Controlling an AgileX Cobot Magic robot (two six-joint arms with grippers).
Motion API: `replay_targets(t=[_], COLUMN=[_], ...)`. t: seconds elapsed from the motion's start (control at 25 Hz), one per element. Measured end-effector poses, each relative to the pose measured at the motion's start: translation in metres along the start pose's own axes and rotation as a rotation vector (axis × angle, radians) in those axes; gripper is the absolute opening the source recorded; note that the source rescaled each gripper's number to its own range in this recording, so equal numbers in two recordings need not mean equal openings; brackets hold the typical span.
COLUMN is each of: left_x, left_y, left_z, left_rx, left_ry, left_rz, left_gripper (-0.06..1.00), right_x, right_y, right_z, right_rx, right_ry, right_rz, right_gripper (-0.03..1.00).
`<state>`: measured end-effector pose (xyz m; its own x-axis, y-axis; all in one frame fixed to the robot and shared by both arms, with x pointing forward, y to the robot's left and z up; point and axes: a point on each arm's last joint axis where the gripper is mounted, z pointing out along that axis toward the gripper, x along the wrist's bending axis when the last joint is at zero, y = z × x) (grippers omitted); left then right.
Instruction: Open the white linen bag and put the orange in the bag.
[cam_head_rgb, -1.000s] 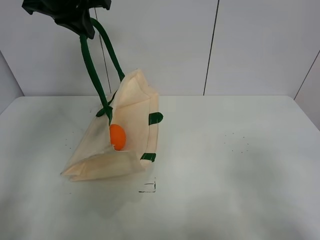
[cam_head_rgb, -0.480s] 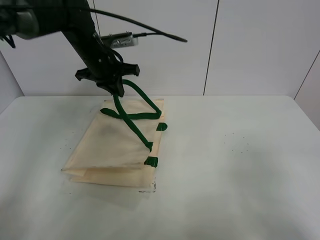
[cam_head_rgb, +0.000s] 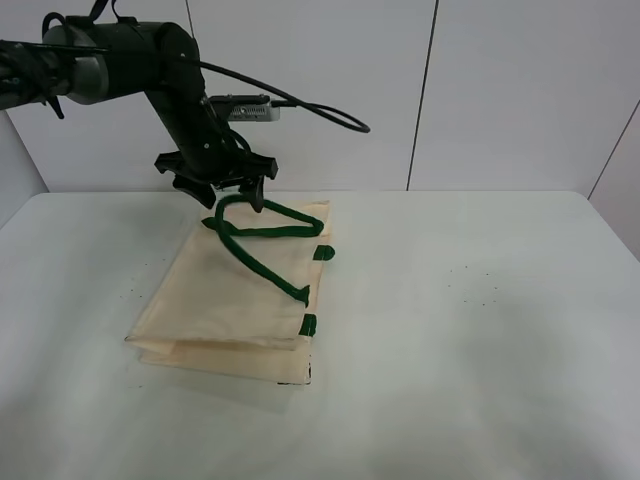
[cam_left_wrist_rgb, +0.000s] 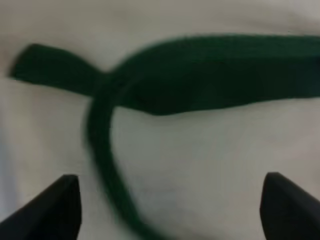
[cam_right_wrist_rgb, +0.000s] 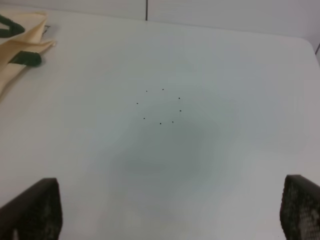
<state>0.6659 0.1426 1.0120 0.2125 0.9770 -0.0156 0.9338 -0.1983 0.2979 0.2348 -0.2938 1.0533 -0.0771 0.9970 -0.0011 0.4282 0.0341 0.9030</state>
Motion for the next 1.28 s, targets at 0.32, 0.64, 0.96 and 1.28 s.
replay_targets(t=[0.32,0.64,0.96,1.28], left_x=[0.058,0.122,0.127,0.116], left_y=[-0.004,-0.010,-0.040,-0.112], left_z=[0.010,0.010,-0.004,-0.051], left_rx=[0.085,0.118,0.185,0.253], left_ry=[0.076,0.114,0.120,0.120], left_rz=[-0.123,-0.243,-0.261,-0.257], left_gripper=[0.94,0.94,0.94,0.94], right_x=[0.000,0.000,0.000,0.000], right_y=[0.000,0.000,0.000,0.000], right_z=[0.000,0.000,0.000,0.000], right_rx=[0.000,0.000,0.000,0.000], right_ry=[0.000,0.002,0.003,0.003], right_rz=[0.000,0.001,0.002,0.002], right_gripper=[1.00,1.00,1.00,1.00])
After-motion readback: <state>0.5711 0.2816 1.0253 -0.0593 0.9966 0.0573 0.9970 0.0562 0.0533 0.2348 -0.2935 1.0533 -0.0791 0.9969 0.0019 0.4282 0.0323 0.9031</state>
